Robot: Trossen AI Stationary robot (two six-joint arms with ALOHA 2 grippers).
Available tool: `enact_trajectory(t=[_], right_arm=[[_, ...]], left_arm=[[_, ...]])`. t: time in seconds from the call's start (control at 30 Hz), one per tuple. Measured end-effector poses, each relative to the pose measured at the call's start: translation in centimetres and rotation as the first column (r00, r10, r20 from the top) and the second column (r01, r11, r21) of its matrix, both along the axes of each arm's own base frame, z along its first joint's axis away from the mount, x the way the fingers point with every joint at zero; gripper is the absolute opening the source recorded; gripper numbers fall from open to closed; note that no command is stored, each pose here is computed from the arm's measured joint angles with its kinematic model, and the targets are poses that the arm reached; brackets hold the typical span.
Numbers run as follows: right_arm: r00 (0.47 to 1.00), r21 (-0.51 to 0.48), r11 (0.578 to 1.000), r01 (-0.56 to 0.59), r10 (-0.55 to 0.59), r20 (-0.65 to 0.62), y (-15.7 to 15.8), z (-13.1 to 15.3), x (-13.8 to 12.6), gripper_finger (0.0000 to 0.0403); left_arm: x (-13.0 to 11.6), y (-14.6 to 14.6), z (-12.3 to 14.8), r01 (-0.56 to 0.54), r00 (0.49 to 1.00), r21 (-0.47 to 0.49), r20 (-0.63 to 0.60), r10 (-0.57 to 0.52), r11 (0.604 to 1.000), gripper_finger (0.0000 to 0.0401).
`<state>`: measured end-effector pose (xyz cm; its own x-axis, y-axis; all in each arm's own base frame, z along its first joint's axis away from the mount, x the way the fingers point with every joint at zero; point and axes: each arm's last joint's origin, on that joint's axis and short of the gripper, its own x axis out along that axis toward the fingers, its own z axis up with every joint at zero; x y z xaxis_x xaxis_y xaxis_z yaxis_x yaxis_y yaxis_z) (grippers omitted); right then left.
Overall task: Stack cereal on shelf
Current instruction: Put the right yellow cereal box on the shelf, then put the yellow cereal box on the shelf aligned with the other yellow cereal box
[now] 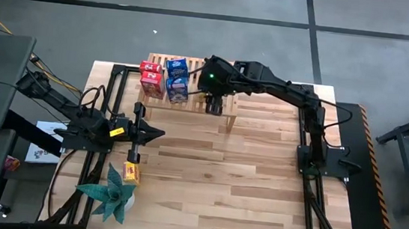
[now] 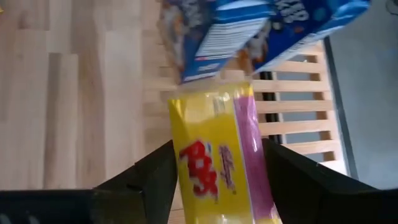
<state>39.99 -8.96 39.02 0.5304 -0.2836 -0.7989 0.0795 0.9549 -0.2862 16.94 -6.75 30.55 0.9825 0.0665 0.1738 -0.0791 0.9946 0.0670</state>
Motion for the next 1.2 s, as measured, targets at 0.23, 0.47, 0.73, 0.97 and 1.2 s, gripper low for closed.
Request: enact_trajectory(t=[0.23, 0.47, 0.73, 0.97, 1.2], right_arm=[[0.998, -0.018, 0.999, 0.032, -0.031, 0.055, -1.3, 0.4, 0.1, 0.0217], [0.997, -0.022, 1.000, 0.011, -0.009, 0.070, -1.7, 0.6, 0.1, 0.0217], [0.992, -0.005, 1.000, -0.018, 0.018, 0.126, -1.4, 1.9, -0.7, 0.0217], [0.981, 0.017, 0.998, -0.055, 0.051, 0.189, -0.8, 4.1, -2.4, 0.0217], [0.989, 0.107, 0.991, -0.077, 0.063, 0.130, 0.2, 5.5, -5.8, 0.0217]], left_arm=[[0.0, 0.0, 0.0, 0.000, 1.000, 0.000, 0.000, 0.000, 1.000, 0.0000], [0.0, 0.0, 0.0, 0.000, 1.000, 0.001, -0.002, 0.000, 1.000, 0.0000], [0.0, 0.0, -0.1, 0.000, 1.000, 0.003, -0.006, 0.000, 1.000, 0.0000], [0.0, 0.0, -0.1, -0.003, 1.000, 0.003, -0.008, 0.004, 1.000, 0.0000], [0.0, 0.0, -0.2, -0.003, 1.000, 0.007, -0.016, 0.003, 1.000, 0.0000]])
